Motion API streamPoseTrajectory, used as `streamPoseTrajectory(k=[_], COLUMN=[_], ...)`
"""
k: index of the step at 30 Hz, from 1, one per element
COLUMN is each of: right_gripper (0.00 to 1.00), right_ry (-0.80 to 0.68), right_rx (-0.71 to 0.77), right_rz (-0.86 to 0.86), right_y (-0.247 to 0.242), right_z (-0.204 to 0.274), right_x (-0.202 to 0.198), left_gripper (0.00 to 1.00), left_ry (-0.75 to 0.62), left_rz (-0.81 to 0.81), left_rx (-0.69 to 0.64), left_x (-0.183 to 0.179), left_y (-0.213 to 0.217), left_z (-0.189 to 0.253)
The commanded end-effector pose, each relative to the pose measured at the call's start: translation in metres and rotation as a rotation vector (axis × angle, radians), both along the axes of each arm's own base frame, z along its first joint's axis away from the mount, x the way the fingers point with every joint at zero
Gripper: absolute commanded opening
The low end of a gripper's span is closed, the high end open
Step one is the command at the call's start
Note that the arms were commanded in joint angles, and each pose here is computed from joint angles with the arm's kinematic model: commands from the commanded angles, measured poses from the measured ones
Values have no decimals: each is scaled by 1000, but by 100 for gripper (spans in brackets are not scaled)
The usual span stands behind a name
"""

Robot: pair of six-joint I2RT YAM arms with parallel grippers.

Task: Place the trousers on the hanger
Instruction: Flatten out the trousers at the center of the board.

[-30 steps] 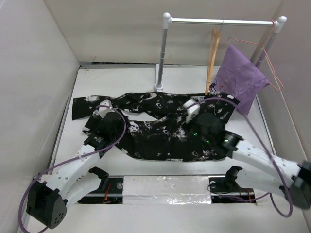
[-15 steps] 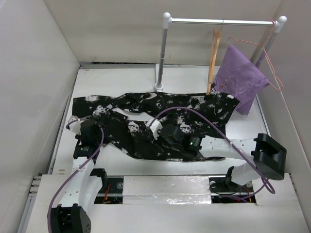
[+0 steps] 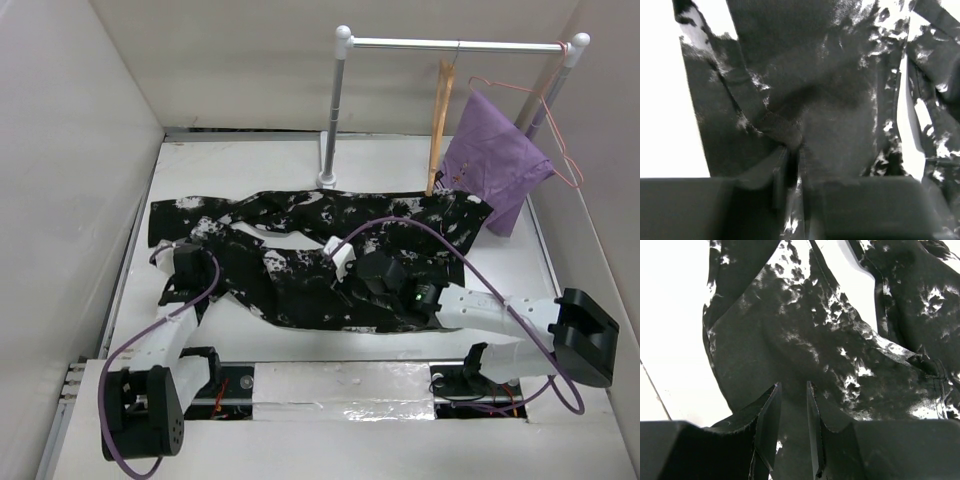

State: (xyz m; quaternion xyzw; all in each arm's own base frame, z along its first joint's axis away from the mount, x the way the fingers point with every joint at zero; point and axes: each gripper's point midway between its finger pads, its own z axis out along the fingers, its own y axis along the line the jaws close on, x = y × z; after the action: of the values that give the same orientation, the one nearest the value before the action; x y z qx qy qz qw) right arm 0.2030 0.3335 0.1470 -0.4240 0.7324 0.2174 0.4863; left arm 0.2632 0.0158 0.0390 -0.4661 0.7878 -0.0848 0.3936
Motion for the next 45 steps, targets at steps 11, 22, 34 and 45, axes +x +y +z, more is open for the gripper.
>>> streamPoseTrajectory(k=[11,22,34,45], right_gripper=[33,2,10,9], right_ry=[-45,2,-41,-64], right_rx=[115,53,52,70], right_rz=[-23,-18,-46,-9], right_y=[-5,4,9,-1], right_z=[32,16,50,61], right_x=[12,21,17,7], left_gripper=[0,9,36,72], left_ry=[-333,-191,-117,-257], left_rz=[-166,-532,-649,-237], left_rx=[212,39,110,104], left_x=[19,27,41,8], left_y=[-11,-77,-205,-95], left_z=[213,95,82,102])
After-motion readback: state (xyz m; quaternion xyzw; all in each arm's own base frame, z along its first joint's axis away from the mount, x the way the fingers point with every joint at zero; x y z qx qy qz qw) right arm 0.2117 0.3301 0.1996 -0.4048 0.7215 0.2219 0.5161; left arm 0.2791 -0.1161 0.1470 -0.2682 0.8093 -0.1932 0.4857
